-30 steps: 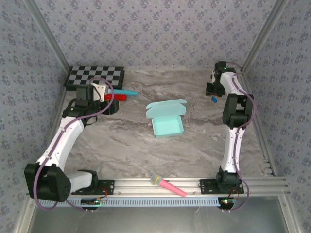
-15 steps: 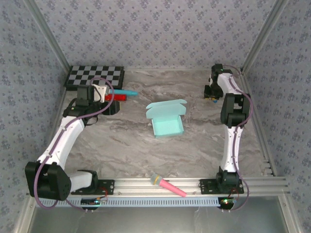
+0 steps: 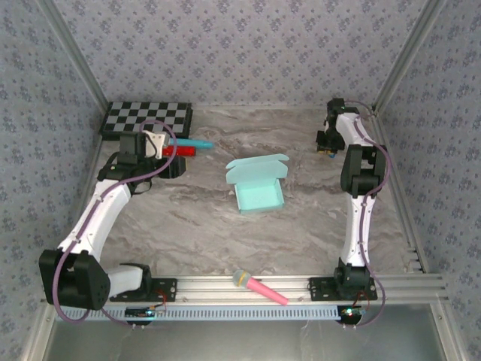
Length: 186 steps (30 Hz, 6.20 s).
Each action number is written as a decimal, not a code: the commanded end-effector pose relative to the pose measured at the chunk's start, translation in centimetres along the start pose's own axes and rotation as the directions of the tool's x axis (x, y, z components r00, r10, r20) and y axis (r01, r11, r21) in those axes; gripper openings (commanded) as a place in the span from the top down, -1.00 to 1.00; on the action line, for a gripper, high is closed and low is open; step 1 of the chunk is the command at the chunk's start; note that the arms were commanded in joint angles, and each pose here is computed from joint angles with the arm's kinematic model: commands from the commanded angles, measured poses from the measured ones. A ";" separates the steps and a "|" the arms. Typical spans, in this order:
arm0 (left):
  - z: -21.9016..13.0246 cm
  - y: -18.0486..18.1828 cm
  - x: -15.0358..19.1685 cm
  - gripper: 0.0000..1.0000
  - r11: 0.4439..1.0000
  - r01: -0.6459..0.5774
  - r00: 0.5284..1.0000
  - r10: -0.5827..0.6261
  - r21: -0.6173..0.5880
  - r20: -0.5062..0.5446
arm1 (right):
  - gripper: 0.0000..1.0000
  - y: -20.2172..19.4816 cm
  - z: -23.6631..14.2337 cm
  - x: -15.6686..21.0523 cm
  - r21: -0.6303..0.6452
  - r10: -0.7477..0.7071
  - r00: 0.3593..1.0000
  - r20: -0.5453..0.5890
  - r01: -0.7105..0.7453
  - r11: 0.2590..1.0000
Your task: Fold the paper box
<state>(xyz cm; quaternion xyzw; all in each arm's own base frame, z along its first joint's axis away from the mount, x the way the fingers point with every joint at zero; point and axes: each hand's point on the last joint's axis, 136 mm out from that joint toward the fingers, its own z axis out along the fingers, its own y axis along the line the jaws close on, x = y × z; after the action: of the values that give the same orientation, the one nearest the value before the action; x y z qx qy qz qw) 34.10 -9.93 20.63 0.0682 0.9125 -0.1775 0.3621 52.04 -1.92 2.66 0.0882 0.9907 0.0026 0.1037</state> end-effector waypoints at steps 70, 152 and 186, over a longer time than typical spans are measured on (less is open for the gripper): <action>-0.4 -0.9 -0.8 -0.46 0.999 0.013 1.000 -0.014 0.051 0.005 | 0.29 0.7 -1.4 0.9 0.067 -0.122 0.992 -0.034 0.124 0.990; -0.1 -0.9 -0.7 -0.46 0.998 0.031 1.000 -0.031 0.059 -0.001 | 1.00 19.9 -16.8 21.4 -0.351 -0.363 0.839 0.406 0.510 0.785; 0.3 -0.9 -0.6 -0.46 0.998 0.030 0.999 -0.029 0.062 -0.015 | 0.22 22.5 -13.1 21.6 -0.225 -0.463 0.792 0.398 0.573 0.788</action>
<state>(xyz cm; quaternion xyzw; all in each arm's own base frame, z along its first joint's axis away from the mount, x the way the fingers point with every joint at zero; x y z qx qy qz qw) 34.05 -10.73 19.94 0.0686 0.9148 -0.2011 0.3435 32.35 24.28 9.16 -0.2045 0.9398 0.1301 0.2408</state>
